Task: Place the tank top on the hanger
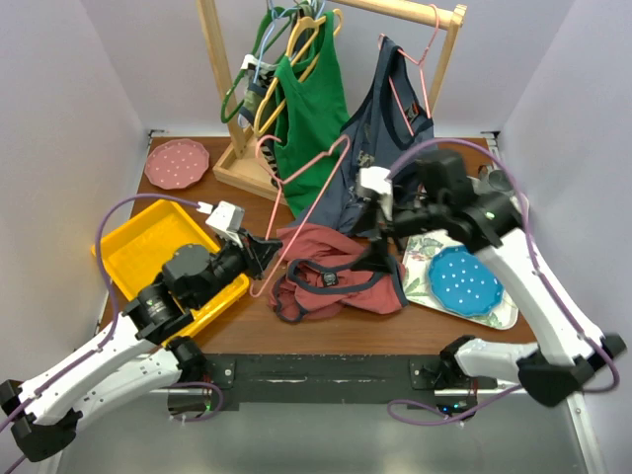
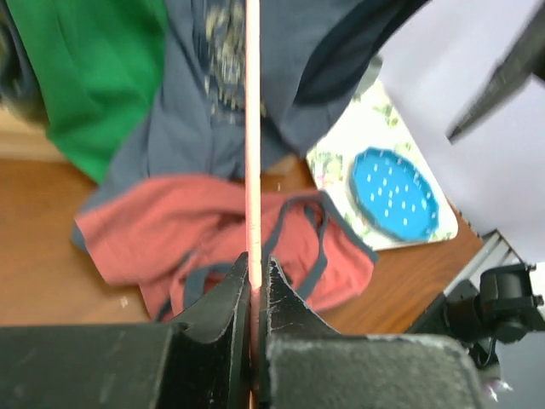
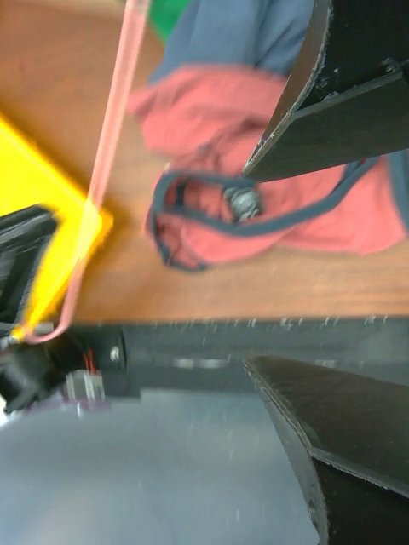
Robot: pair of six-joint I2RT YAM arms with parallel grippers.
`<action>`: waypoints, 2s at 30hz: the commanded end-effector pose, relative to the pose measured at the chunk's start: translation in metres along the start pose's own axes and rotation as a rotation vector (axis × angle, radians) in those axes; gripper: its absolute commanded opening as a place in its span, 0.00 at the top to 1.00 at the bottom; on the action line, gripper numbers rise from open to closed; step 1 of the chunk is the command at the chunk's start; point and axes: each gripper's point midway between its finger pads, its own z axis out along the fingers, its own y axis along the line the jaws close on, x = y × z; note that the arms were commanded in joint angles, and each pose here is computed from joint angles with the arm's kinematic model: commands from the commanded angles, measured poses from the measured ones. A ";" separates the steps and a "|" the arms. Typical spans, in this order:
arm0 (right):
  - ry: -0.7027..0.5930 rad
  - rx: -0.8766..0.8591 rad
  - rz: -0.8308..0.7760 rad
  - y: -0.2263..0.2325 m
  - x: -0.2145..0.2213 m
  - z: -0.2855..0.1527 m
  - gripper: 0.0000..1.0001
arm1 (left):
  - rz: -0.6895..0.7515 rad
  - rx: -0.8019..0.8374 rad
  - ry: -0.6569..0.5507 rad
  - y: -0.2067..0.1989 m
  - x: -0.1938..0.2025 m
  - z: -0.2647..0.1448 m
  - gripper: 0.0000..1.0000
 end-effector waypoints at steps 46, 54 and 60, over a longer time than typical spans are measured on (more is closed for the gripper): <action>-0.073 0.134 0.361 -0.021 -0.011 0.095 1.00 | 0.381 0.358 -0.147 -0.053 -0.007 -0.069 0.19; 0.269 -0.168 -0.010 0.024 0.076 0.061 1.00 | 0.915 0.377 -0.304 -0.045 -0.031 -0.084 0.16; 0.466 -0.374 -0.060 0.041 0.113 0.052 1.00 | 1.142 0.461 -0.178 -0.058 -0.017 -0.062 0.16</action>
